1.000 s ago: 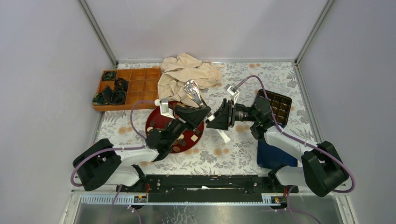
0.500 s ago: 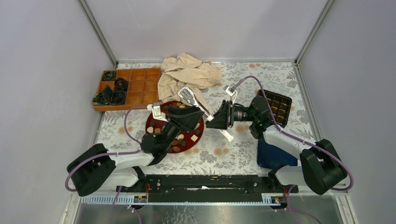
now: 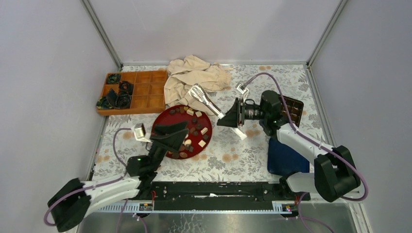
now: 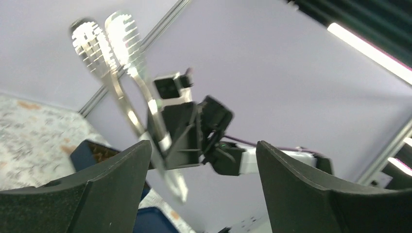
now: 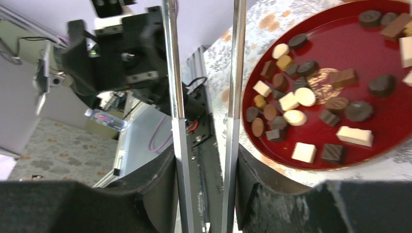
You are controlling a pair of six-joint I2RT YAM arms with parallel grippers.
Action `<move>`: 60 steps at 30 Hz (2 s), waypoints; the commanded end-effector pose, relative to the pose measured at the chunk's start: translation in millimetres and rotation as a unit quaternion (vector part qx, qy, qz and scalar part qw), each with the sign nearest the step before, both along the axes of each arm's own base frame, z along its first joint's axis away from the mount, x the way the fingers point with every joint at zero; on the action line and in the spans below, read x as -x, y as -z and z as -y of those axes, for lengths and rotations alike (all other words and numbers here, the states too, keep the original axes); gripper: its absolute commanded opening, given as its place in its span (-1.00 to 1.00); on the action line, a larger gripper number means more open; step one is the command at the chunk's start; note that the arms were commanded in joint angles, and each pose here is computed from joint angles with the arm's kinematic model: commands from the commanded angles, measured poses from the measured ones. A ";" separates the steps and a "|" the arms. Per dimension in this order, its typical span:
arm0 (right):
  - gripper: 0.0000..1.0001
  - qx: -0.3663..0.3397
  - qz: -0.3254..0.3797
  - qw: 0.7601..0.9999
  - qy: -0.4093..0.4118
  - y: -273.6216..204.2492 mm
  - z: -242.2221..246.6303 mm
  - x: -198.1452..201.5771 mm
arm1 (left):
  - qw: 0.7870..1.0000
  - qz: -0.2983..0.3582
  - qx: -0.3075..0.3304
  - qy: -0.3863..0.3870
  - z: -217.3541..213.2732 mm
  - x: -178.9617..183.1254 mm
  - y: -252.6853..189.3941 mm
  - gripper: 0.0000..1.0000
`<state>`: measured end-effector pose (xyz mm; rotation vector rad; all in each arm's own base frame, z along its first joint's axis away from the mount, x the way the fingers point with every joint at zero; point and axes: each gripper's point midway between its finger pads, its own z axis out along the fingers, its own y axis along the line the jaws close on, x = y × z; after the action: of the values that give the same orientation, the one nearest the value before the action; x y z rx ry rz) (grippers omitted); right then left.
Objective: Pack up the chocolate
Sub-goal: Adjust the clamp.
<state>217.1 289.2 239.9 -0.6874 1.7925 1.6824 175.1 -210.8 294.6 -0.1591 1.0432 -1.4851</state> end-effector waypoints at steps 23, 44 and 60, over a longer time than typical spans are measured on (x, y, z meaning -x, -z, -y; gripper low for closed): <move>-0.61 -0.018 0.057 0.998 -0.028 -31.6 9.3 -0.8 | 0.997 0.011 -0.059 0.049 38.4 -11.2 -9.3 0.97; -0.60 -0.043 0.049 0.996 -0.060 -47.4 7.5 17.0 | 0.998 0.012 -0.010 0.068 73.3 -57.6 -30.8 0.90; -0.60 -0.044 0.045 0.995 -0.071 -47.7 4.8 21.7 | 0.998 0.001 0.008 0.068 86.0 -74.9 -38.6 0.38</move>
<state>205.6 284.9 267.2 -0.7617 1.7387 1.7855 247.5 -303.5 311.1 -0.0712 1.1535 -1.5993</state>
